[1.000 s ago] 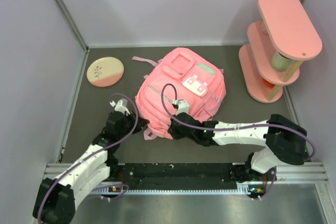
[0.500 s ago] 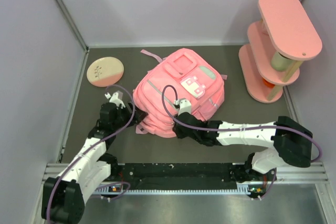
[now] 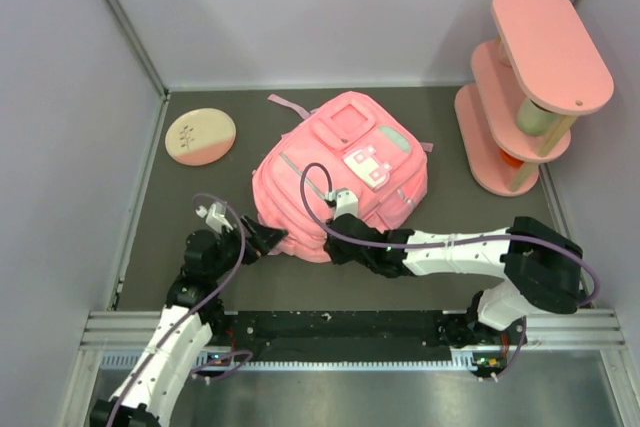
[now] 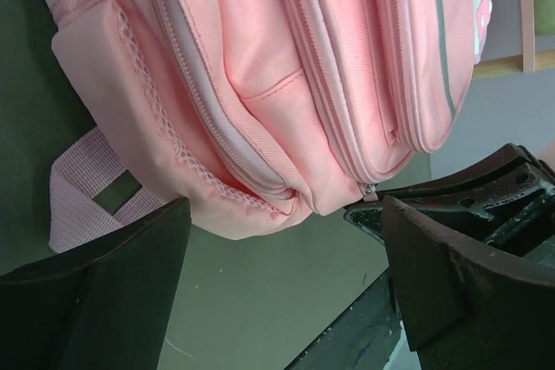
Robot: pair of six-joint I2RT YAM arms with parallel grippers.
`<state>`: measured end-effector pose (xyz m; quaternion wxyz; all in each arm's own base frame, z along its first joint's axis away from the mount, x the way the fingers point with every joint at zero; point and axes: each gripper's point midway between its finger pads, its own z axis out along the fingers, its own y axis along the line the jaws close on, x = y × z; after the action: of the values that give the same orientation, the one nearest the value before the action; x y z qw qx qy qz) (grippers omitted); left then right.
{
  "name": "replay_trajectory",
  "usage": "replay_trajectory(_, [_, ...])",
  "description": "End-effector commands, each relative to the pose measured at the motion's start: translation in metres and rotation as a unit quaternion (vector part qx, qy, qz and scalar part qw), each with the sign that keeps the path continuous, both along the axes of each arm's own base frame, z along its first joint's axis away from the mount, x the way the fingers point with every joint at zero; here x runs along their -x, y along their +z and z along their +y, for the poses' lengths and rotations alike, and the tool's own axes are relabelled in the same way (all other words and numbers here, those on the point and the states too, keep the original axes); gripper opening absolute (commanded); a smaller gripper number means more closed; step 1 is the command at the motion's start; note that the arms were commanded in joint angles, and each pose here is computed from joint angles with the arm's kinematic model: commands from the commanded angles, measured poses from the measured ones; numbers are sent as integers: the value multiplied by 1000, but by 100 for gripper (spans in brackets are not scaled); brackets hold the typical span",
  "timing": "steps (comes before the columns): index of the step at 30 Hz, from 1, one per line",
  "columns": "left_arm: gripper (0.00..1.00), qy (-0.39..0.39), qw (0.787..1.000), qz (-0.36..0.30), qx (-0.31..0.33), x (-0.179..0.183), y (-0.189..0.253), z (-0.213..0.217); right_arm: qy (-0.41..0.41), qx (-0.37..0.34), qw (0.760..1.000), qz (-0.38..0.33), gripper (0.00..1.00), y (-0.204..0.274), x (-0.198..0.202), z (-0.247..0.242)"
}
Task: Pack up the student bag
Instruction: Zip the student bag at the center of the board.
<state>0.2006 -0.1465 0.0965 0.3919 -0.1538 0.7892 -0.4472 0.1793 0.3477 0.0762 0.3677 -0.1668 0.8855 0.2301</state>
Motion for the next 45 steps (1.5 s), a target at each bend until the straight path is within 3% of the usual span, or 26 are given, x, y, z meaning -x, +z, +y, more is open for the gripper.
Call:
replay_trajectory(1, [95, 7, 999, 15, 37, -2, -1, -7, 7, -62, 998, -2, 0, 25, -4, 27])
replay_trajectory(5, [96, 15, 999, -6, 40, -14, 3, -17, 8, -69, 998, 7, 0, 22, -1, 29])
replay_trajectory(7, [95, 11, 999, 13, 30, -15, -6, -27, 9, -69, 997, 14, 0, 19, 0, 30])
replay_trajectory(10, [88, 5, 1000, 16, 27, -21, -7, -41, 9, -75, 997, 23, 0, 18, 3, 31])
replay_trajectory(13, [64, 6, 999, 13, 34, -30, -7, -47, 7, -77, 997, 26, 0, 17, 5, 28])
replay_trajectory(14, [46, 7, 999, 25, 25, -31, -15, -47, 5, -75, 997, 25, 0, 17, 5, 26])
replay_trajectory(16, [30, 9, 1000, 13, 12, -40, -11, -48, 2, -72, 997, 23, 0, 17, 5, 20])
replay_trajectory(17, [11, 18, 1000, 13, 3, -44, -12, -45, 3, -67, 998, 20, 0, 17, 5, 18])
replay_trajectory(19, [0, 36, 999, 22, -15, -52, -13, -37, -1, -55, 998, 13, 0, 17, 4, 10])
replay_trajectory(24, [0, 75, 995, -14, -65, -69, 7, -2, -23, -11, 1000, -6, 0, 8, -4, -19])
replay_trajectory(29, [0, 63, 992, -26, -104, -69, 14, 13, -39, -8, 999, -16, 0, 12, -15, -29])
replay_trajectory(40, [0, 53, 994, -19, -95, -66, 6, 12, -16, 5, 1000, 0, 0, 6, -9, -28])
replay_trajectory(41, [0, 51, 994, -19, -94, -65, 5, 11, -11, 7, 1000, 5, 3, 3, -6, -28])
replay_trajectory(44, [0, 46, 994, -17, -93, -64, 3, 10, 6, 13, 1000, 26, 27, -9, 4, -31])
replay_trajectory(45, [0, 47, 994, -16, -93, -64, 3, 11, 3, 19, 999, 33, 29, -16, 7, -36])
